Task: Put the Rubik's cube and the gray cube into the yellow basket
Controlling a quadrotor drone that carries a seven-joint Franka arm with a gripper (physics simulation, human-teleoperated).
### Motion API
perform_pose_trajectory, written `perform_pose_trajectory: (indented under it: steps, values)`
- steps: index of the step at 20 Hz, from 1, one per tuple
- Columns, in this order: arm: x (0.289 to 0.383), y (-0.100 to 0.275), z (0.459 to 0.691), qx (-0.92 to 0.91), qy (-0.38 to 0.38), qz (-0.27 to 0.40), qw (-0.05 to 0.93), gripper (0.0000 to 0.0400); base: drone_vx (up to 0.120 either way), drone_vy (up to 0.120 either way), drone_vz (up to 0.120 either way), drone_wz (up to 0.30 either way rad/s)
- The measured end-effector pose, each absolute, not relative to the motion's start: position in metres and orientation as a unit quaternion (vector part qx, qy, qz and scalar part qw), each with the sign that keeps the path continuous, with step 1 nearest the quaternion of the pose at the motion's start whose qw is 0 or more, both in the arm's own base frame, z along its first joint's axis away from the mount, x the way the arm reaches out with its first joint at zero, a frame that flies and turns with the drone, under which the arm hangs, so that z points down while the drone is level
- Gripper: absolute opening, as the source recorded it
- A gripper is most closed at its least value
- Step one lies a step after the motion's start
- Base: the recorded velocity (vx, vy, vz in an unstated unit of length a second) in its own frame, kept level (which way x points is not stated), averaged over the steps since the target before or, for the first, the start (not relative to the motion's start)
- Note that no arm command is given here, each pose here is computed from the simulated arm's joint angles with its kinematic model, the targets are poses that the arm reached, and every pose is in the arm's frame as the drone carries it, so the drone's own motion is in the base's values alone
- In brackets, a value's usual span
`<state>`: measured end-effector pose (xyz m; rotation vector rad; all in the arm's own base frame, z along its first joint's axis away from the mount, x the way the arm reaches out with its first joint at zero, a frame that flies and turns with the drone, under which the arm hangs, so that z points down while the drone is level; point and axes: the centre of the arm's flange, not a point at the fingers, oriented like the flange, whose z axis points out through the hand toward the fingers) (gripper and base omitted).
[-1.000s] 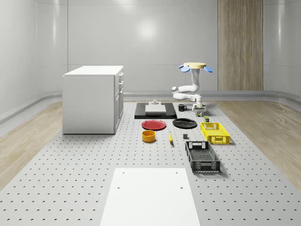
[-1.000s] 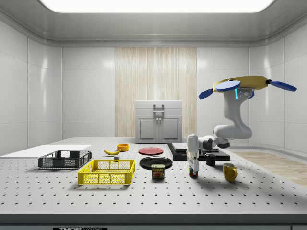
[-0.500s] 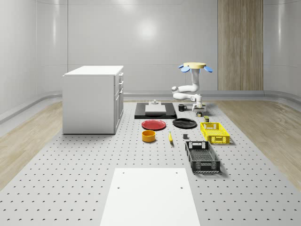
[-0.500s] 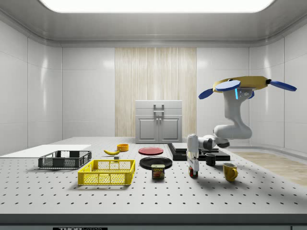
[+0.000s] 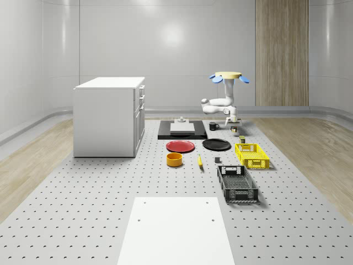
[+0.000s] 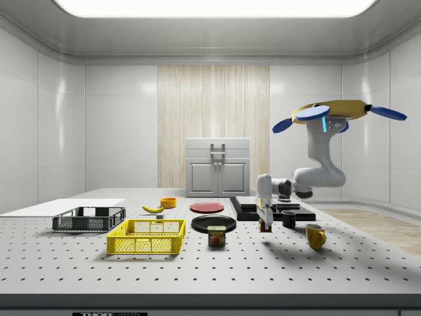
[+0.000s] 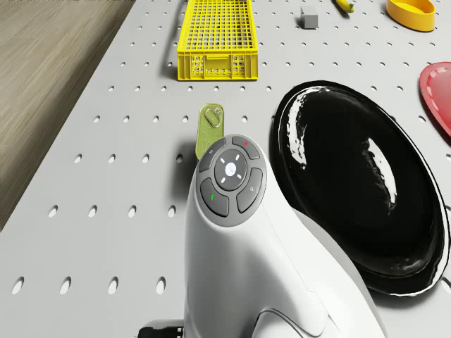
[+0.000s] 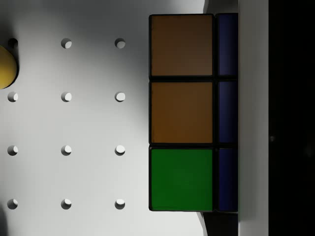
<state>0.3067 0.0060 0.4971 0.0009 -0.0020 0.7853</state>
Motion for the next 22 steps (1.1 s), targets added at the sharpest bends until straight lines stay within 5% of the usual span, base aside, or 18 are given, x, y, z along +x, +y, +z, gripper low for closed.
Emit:
perform_pose_trajectory:
  steps: [7, 22]
  values:
    - [0.3067, 0.006, 0.486, 0.0, -0.001, 0.383, 0.924, 0.0325, 0.029, 0.0, 0.114, 0.0]
    - [0.3068, 0.006, 0.483, 0.0, -0.001, 0.383, 0.924, 0.0325, 0.12, 0.037, 0.0, 0.0]
